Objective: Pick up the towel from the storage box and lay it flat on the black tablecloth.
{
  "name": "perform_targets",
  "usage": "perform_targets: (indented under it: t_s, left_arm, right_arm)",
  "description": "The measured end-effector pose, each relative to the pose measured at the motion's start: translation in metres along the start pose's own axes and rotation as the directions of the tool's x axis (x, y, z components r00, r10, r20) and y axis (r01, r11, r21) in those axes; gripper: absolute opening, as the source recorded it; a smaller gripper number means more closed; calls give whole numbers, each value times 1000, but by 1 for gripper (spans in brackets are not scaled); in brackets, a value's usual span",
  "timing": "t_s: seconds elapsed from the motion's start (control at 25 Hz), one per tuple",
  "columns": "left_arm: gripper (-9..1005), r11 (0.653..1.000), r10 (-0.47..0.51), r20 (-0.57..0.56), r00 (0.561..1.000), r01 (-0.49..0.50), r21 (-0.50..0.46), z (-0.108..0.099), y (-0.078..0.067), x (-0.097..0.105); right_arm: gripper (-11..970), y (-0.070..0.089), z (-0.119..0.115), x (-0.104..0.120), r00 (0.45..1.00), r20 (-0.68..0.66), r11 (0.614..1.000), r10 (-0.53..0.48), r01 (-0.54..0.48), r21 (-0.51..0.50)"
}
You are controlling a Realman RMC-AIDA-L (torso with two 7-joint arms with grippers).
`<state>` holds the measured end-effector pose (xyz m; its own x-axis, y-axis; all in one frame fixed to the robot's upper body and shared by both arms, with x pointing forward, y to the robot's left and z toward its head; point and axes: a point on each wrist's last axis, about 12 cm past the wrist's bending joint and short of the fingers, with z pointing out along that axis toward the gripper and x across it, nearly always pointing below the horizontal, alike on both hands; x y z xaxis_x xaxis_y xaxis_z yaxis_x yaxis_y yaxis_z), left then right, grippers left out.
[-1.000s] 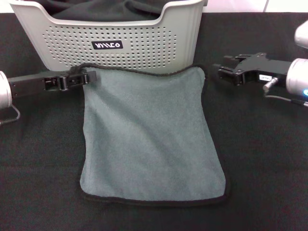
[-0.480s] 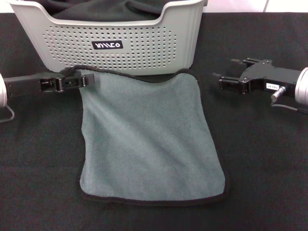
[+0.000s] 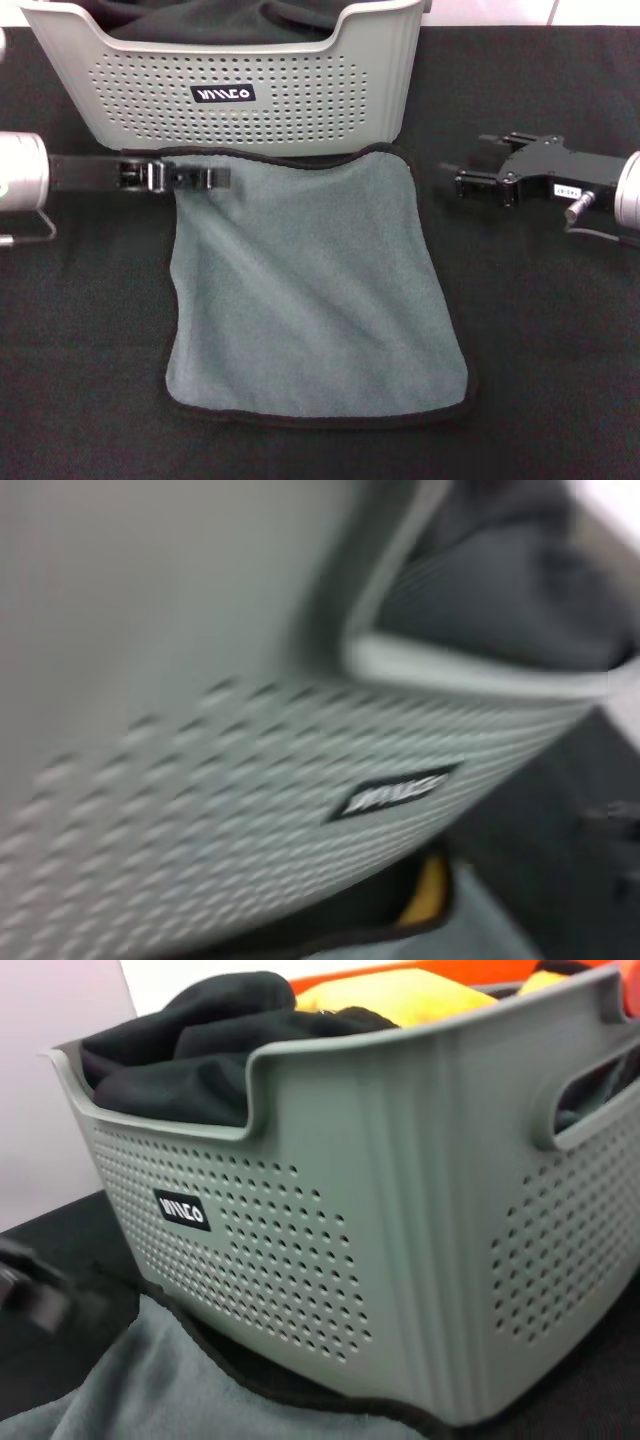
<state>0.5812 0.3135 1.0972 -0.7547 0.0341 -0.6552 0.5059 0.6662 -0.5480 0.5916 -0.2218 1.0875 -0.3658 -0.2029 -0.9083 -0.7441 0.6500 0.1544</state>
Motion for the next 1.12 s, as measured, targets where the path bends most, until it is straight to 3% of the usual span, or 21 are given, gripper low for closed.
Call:
perform_targets:
  t_s: [0.16, 0.28, 0.4, 0.48, 0.56, 0.6, 0.68, 0.72, 0.84, 0.96, 1.12]
  left_arm:
    - [614, 996, 52, 41, 998, -54, 65, -15, -9, -4]
    - [612, 975, 153, 92, 984, -165, 146, -27, -19, -3]
    - [612, 921, 271, 199, 942, -314, 232, -43, -28, 2]
    - [613, 860, 351, 301, 887, -432, 270, -57, -35, 9]
    - [614, 790, 409, 377, 831, -530, 310, -68, -43, 17]
    - [614, 773, 418, 391, 820, -547, 322, -70, -45, 19]
    - [615, 716, 441, 442, 781, -603, 351, -80, -51, 25]
    - [616, 702, 443, 462, 769, -618, 355, -83, -53, 28]
    - [618, 676, 451, 508, 734, -652, 342, -89, -55, 37]
    - [619, 648, 464, 536, 706, -683, 338, -92, -59, 48]
    - [619, 614, 471, 522, 710, -690, 384, -93, -64, 54]
  right_arm:
    - [745, 0, -2, 3, 1000, -2, 1000, 6, -6, 4]
    - [745, 4, -3, 3, 1000, -1, 999, -11, 11, -37]
    - [745, 13, -6, 1, 999, 8, 991, -46, 46, -127]
    - [744, 21, -10, -2, 998, 21, 975, -64, 67, -213]
    - [744, 32, -20, -6, 996, 43, 939, -74, 84, -333]
    - [744, 35, -24, -8, 996, 53, 925, -78, 92, -368]
    - [743, 49, -42, -15, 991, 103, 858, -88, 128, -497]
    - [743, 49, -42, -15, 991, 103, 858, -88, 128, -497]
    - [742, 76, -73, -27, 966, 235, 746, -110, 236, -622]
    - [741, 85, -81, -32, 951, 289, 723, -107, 274, -635]
    - [740, 89, -83, -38, 940, 326, 704, -100, 298, -644]
